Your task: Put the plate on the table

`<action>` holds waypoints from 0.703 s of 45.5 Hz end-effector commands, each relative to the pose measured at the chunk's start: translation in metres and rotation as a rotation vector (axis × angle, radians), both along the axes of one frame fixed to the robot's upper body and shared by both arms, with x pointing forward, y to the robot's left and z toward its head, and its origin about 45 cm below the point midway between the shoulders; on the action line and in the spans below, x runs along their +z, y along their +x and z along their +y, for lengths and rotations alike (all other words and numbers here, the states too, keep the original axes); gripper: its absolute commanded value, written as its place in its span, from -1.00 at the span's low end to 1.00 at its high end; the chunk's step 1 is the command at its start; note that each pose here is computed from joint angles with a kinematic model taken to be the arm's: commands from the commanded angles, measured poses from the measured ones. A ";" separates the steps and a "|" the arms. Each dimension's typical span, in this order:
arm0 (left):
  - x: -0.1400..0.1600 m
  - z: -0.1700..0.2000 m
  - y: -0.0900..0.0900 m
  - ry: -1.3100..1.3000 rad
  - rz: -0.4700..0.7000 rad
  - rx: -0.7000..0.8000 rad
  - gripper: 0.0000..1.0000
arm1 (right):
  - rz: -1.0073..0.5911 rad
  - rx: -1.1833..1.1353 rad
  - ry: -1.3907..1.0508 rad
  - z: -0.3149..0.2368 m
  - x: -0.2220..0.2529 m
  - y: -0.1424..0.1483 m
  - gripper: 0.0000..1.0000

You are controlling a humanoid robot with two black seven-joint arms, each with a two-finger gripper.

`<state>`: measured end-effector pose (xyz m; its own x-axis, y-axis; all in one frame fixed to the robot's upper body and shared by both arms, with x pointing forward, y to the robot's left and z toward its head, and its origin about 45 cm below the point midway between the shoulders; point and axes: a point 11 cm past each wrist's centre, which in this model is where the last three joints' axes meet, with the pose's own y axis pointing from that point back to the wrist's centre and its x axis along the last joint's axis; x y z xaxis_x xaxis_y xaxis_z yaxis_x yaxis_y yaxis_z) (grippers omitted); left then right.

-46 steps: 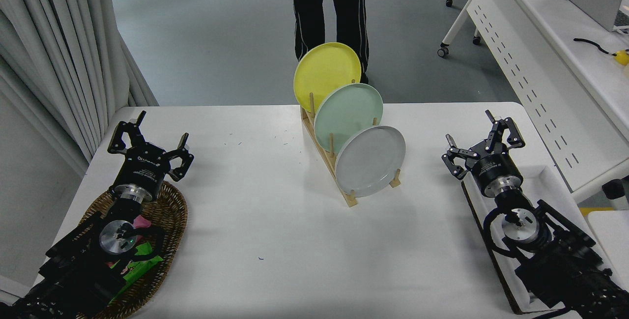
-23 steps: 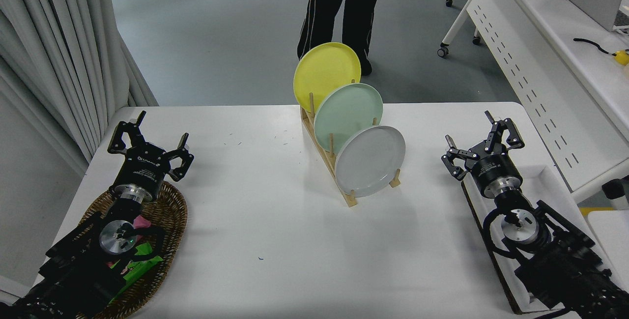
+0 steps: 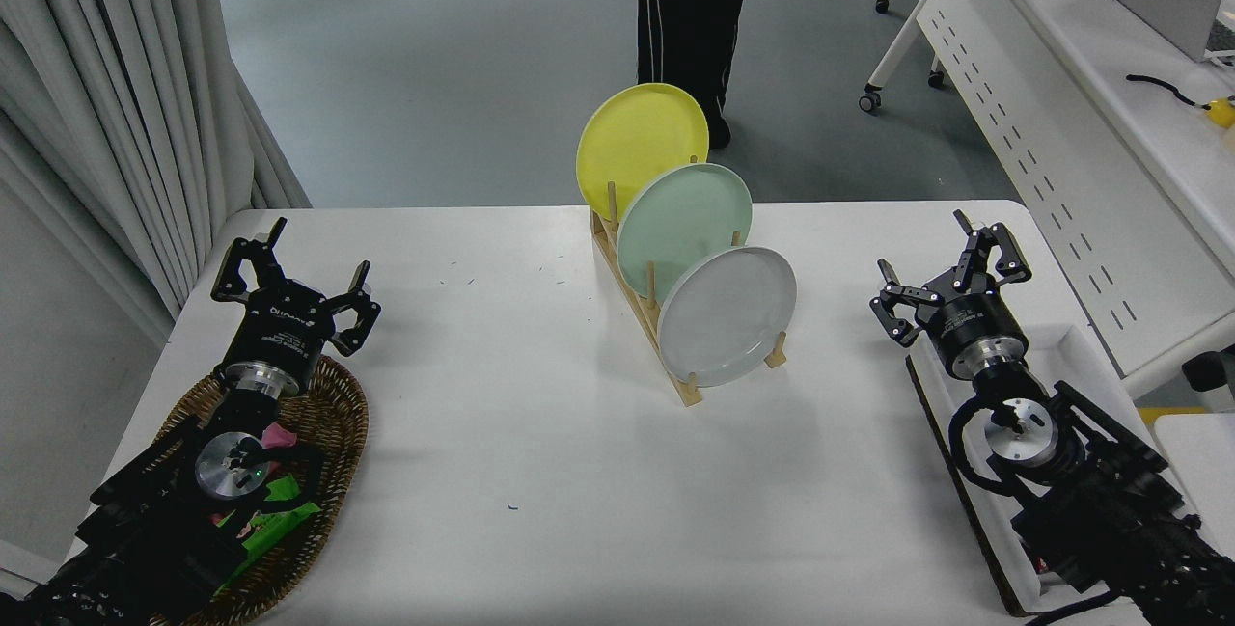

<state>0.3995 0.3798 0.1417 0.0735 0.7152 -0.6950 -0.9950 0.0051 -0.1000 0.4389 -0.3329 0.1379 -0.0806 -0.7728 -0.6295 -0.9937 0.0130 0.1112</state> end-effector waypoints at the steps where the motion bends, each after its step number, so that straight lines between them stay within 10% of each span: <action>1: 0.000 0.000 0.000 0.000 0.000 0.000 1.00 | 0.000 0.051 -0.078 0.013 0.014 0.013 1.00; 32: 0.000 0.000 0.000 0.000 0.000 0.000 1.00 | 0.060 0.366 -0.308 0.017 0.067 0.003 1.00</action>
